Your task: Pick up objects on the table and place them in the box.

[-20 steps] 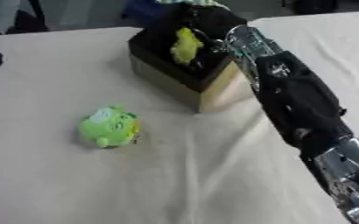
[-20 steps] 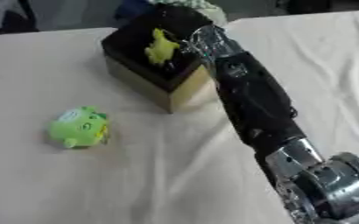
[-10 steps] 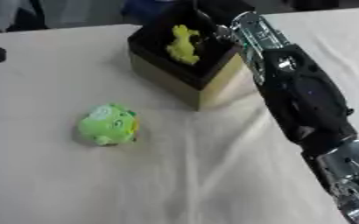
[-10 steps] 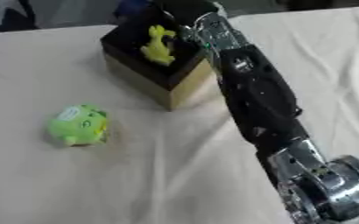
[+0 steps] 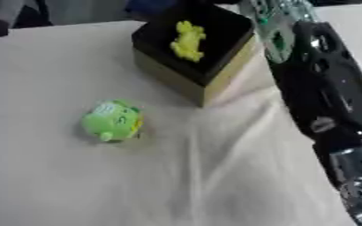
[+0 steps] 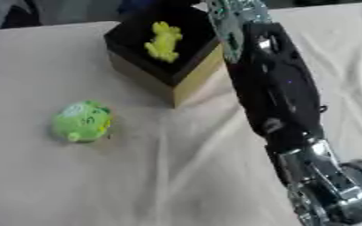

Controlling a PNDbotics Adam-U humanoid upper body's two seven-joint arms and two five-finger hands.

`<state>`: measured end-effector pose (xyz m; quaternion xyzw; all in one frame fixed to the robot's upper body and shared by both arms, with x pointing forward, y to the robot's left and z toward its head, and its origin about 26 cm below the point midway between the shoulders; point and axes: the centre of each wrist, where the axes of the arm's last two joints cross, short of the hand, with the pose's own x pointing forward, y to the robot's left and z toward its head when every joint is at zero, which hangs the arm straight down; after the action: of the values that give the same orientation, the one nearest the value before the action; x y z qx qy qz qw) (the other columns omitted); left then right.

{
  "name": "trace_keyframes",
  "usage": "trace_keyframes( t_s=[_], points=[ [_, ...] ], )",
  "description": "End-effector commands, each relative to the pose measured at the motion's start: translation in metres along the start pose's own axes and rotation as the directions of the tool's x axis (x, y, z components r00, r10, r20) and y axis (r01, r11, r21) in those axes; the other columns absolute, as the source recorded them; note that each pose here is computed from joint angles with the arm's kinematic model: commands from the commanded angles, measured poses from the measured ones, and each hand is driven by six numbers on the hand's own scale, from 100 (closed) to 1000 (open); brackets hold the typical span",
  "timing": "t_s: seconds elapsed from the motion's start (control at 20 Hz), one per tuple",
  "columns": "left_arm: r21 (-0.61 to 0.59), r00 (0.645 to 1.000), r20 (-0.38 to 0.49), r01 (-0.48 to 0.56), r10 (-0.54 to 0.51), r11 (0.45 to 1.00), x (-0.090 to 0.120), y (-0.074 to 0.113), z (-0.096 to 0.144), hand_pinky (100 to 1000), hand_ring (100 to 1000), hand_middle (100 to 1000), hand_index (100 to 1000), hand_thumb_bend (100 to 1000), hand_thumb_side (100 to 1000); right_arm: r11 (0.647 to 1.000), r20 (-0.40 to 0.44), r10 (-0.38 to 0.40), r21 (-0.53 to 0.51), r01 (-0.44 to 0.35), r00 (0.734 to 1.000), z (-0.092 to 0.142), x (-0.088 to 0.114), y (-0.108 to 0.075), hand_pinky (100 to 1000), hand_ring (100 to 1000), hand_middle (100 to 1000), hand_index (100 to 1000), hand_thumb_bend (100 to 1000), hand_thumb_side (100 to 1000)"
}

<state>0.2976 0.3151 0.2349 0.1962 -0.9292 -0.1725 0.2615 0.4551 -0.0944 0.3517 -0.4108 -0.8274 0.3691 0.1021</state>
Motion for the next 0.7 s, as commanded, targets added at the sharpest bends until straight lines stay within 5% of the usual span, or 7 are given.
trace_keyframes(
  t_s=[0.05,0.35,0.7],
  points=[
    [-0.085,0.982,0.058,0.182,-0.177,0.98,0.014,0.014,-0.021,716,709,708,738,100,746,0.99,0.03,0.006,-0.143,-0.001,1.0,-0.003,-0.01,-0.043,818,809,662,803,224,101],
    [-0.294,0.902,0.158,0.431,-0.401,0.853,0.03,0.015,-0.045,735,741,730,786,100,763,0.961,0.041,-0.002,-0.275,0.014,0.999,0.013,-0.028,-0.081,819,811,665,798,247,128],
    [-0.548,0.843,0.246,0.529,-0.479,0.648,0.04,0.008,-0.055,750,762,745,815,132,758,0.947,-0.01,-0.008,-0.321,0.004,1.0,0.033,-0.047,-0.099,821,806,658,796,228,124]
  ],
)
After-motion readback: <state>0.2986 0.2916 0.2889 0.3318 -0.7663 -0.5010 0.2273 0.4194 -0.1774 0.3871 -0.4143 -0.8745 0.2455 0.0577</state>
